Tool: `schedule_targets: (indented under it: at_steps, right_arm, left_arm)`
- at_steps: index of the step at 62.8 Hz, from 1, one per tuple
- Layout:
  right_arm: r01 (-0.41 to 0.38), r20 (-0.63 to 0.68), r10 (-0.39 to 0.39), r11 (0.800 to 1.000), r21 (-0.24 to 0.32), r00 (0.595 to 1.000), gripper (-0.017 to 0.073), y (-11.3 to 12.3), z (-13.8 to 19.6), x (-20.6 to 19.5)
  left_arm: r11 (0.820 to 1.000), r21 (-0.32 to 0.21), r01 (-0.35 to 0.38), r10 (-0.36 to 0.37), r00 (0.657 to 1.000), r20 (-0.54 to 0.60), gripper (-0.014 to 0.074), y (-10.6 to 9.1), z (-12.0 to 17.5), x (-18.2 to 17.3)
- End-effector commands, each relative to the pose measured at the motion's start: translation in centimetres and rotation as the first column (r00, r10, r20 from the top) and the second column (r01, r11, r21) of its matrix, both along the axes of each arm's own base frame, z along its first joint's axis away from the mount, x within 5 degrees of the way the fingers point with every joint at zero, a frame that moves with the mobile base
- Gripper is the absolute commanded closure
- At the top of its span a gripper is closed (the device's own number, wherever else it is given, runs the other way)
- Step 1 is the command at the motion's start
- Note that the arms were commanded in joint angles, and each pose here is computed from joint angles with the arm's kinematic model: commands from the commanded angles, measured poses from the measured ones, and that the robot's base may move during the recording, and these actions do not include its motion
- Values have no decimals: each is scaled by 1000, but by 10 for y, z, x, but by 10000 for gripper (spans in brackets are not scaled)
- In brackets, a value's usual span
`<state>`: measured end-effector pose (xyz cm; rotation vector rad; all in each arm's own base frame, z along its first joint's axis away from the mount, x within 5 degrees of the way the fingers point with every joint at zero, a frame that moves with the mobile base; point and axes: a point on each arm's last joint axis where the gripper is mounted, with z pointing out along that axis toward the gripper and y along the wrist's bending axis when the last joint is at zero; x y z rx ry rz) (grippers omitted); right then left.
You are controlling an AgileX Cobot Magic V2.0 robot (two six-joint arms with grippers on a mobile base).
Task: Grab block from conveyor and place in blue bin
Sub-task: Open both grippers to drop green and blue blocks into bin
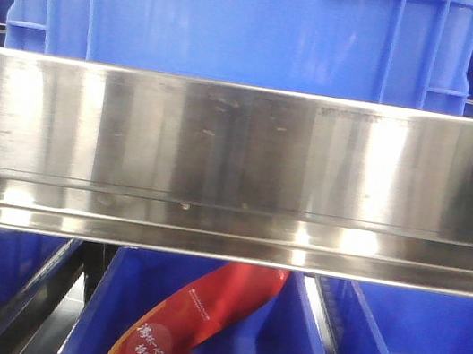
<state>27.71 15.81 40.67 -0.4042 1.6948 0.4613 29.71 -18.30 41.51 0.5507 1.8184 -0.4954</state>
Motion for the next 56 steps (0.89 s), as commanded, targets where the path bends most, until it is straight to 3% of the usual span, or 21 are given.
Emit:
schedule_targets:
  at_steps: [1, 9, 14, 19, 28, 34, 43, 52, 56]
  right_arm:
    - [3, 28, -3, 1000, 5, 1000, 41, -1, 6, -1]
    - [3, 31, -3, 1000, 7, 1000, 45, -1, 7, -2]
    - [3, 31, -3, 1000, 7, 1000, 101, -1, 7, -2]
    - [3, 29, -3, 1000, 11, 1000, 270, -1, 7, -2]
    - [3, 41, -5, 999, 33, 999, 719, -4, 13, -7]
    - [5, 57, -7, 999, 42, 998, 718, -7, 19, -11]
    - [44, 83, -49, 997, 65, 995, 720, -25, 31, -18]
    - [115, 106, -123, 990, 79, 987, 720, -56, 35, -36]
    - [131, 102, -139, 988, 77, 985, 720, -64, 29, -46]
  left_arm:
    - [1000, -17, 2, -2, 1000, 19, 151, 0, 6, -2]
    - [1000, -23, -1, 2, 1000, 28, 178, 0, 7, -2]
    - [1000, -24, -2, 3, 1000, 30, 241, 0, 8, -2]
    - [1000, -24, -2, 3, 1000, 30, 372, 0, 8, -2]
    - [1000, -26, -2, 3, 999, 33, 680, 0, 9, -3]
    - [998, -56, 1, 0, 1000, 11, 705, -1, 9, -3]
    - [985, -172, -16, 14, 1000, -14, 705, 2, 17, -10]
    - [946, -313, -79, 80, 997, -12, 705, 16, 17, -27]
    - [931, -350, -105, 96, 994, -42, 705, 23, 9, -36]
